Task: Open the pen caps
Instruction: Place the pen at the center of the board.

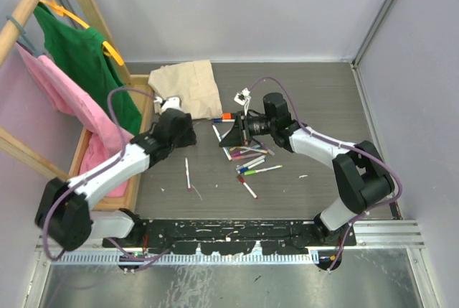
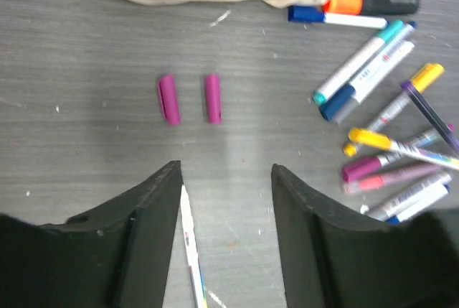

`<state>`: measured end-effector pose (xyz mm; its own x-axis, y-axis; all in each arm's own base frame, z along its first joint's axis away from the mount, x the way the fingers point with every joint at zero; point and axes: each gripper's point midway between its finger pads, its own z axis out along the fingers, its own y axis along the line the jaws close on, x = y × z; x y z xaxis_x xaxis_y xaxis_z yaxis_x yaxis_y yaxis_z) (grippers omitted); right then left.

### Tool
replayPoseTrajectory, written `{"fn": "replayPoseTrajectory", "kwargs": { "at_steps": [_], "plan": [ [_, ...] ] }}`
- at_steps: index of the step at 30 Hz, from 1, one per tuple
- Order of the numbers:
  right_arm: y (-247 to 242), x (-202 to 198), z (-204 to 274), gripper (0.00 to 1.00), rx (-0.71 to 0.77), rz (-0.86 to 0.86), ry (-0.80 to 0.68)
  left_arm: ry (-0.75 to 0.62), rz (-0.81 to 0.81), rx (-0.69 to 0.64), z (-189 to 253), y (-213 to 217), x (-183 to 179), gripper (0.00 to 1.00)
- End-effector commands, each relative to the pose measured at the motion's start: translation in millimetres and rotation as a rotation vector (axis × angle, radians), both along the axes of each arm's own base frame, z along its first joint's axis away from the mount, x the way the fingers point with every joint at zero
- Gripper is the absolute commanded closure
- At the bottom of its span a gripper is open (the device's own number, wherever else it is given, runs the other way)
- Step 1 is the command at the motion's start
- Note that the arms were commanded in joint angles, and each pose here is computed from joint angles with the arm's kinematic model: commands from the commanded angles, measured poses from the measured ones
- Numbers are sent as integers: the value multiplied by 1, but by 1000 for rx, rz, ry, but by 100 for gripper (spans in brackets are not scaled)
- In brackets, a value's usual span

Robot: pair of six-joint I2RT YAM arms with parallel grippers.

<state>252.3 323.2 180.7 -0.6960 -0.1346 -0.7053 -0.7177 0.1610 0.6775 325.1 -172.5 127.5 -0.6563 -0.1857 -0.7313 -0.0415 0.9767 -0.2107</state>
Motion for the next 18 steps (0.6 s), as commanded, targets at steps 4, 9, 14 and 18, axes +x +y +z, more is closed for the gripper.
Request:
{"fn": "replayPoseTrajectory", "kwargs": {
  "at_steps": [4, 9, 14, 18],
  "plan": [
    [19, -11, 5, 95, 27, 42, -47, -308, -136, -233, 70, 1, -37, 31],
    [41, -11, -32, 96, -97, -5, 30, -389, -219, -342, 96, -1, -65, 25],
    [65, -9, -74, 98, -278, -137, 109, -398, -220, -373, 98, 8, -83, 25],
    [81, -7, -98, 100, -408, -272, 211, -406, -193, -363, 96, 20, -93, 25]
  ]
}}
